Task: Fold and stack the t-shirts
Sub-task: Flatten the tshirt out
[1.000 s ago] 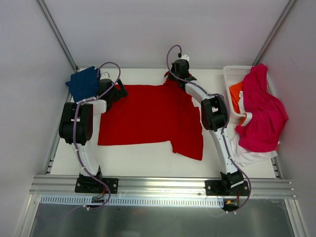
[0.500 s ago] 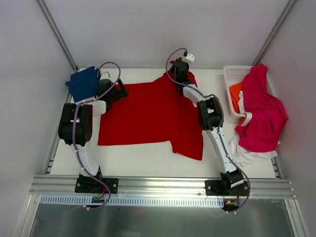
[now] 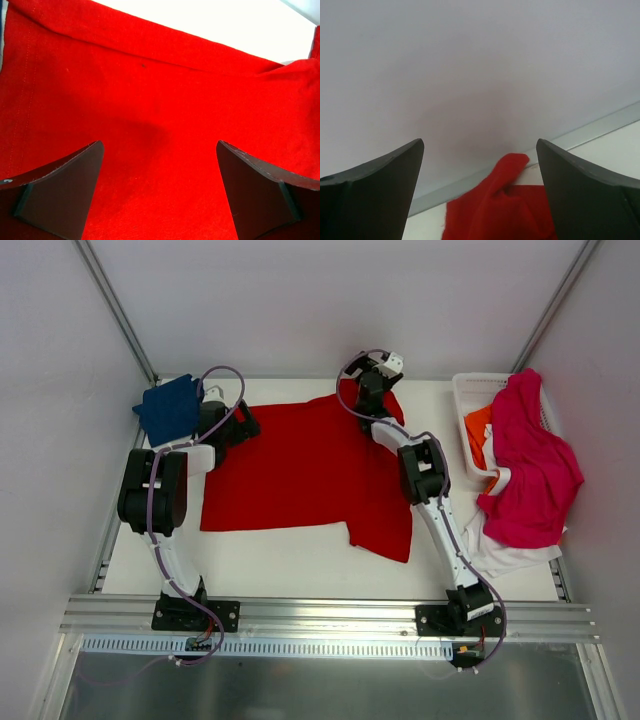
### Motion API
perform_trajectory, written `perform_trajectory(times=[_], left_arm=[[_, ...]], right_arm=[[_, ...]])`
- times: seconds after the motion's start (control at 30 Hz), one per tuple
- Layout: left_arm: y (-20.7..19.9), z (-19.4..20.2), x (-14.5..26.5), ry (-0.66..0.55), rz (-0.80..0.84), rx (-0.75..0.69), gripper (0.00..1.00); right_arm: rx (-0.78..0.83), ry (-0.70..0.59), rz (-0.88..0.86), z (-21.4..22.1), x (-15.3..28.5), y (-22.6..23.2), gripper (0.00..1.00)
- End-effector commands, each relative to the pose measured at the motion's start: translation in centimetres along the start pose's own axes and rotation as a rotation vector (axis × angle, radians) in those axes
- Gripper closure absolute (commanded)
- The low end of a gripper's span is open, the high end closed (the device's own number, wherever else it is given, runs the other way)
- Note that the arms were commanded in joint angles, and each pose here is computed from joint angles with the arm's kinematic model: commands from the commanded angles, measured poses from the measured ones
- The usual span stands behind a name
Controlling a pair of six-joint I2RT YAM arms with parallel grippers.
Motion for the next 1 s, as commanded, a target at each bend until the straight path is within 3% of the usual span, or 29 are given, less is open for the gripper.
perform_trajectory(times=[0.0, 0.03, 0.07, 0.1, 0.17, 0.2, 0.23, 0.27, 0.37, 0.43, 0.47, 0.53, 0.57, 0.6, 0.63, 0.67, 0.73, 0.77, 0.87, 0.97], left_arm=[[-1.0, -2.4, 0.9, -0.080, 0.053, -0.013, 0.03], [-1.0, -2.3, 0.9, -0.079, 0.053, -0.013, 0.03], [-1.0, -2.5, 0.9, -0.082, 0.052, -0.013, 0.03], [-1.0, -2.4, 0.9, -0.080, 0.053, -0.014, 0.03], [-1.1, -2.5, 0.9, -0.081, 0.055, -0.017, 0.03], [-1.0, -2.3, 0.7, -0.070, 0.051, -0.018, 0.03], [-1.1, -2.4, 0.7, -0.066, 0.053, -0.021, 0.03], [-1.2, -2.5, 0.5, -0.062, 0.058, -0.025, 0.03], [-1.5, -2.9, 0.2, -0.039, 0.065, -0.038, 0.03], [-1.6, -2.6, -0.2, -0.001, 0.060, -0.045, 0.04], [-1.8, -2.5, -0.1, 0.038, 0.050, -0.050, 0.07], [-2.8, -2.0, 0.6, 0.050, -0.002, -0.109, 0.09], [-2.7, -0.9, 1.3, 0.083, -0.065, -0.139, 0.10], [-3.1, -1.2, 2.4, 0.063, -0.103, -0.160, 0.10], [-3.4, -0.9, 3.2, 0.053, -0.169, -0.176, 0.09], [-2.9, 0.6, 4.3, 0.096, -0.211, -0.178, 0.09], [-3.4, 0.6, 6.7, 0.089, -0.225, -0.119, 0.09], [-3.0, 2.6, 7.8, 0.136, -0.223, -0.102, 0.09], [-3.2, 4.0, 12.6, 0.101, -0.213, -0.047, 0.09], [-2.7, 6.4, 15.7, 0.115, -0.201, -0.054, 0.08]], right_arm=[[-0.014, -0.148, -0.067, -6.5, 0.8, 3.2, 0.01], [0.022, -0.163, -0.076, -7.6, 1.5, 3.6, 0.00], [-0.005, -0.244, -0.117, -11.8, 2.6, 6.3, 0.01], [0.053, -0.210, -0.091, -10.6, 4.2, 4.7, 0.01], [0.062, -0.287, -0.096, -13.5, 7.1, 5.5, 0.01], [0.026, -0.344, -0.116, -17.9, 9.0, 7.2, 0.01], [0.081, -0.294, -0.083, -16.4, 11.1, 4.7, 0.01], [0.047, -0.348, -0.098, -20.2, 13.5, 6.3, 0.01], [0.208, -0.261, -0.016, -19.8, 18.6, 3.8, 0.01], [0.266, -0.252, 0.026, -23.0, 21.8, 3.9, 0.01], [0.387, -0.154, 0.116, -21.4, 23.8, 2.2, 0.00], [0.389, -0.083, 0.141, -23.9, 26.5, 1.9, 0.00], [0.523, 0.114, 0.139, -21.9, 28.3, -0.3, 0.00], [0.405, 0.178, 0.126, -21.7, 29.1, -0.4, 0.00], [0.387, 0.225, 0.115, -22.4, 30.0, -1.0, 0.01], [0.426, 0.329, 0.128, -21.3, 30.9, -2.7, 0.01], [0.418, 0.395, 0.173, -20.7, 31.8, -4.0, 0.00], [0.446, 0.524, 0.193, -19.5, 32.8, -5.5, 0.01], [0.397, 0.769, 0.209, -17.2, 34.6, -6.9, 0.00], [0.390, 0.847, 0.259, -16.0, 36.8, -8.6, 0.01]])
Point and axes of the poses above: each gripper's point midway between its finger pads, its own x axis back along the fingers, its own y axis along the line the jaws close on, z = x × y, the point moved 6 cm from there along x, back along the fingers, and after that the axes turned 9 degrees about -x, right-handed, at the moved point
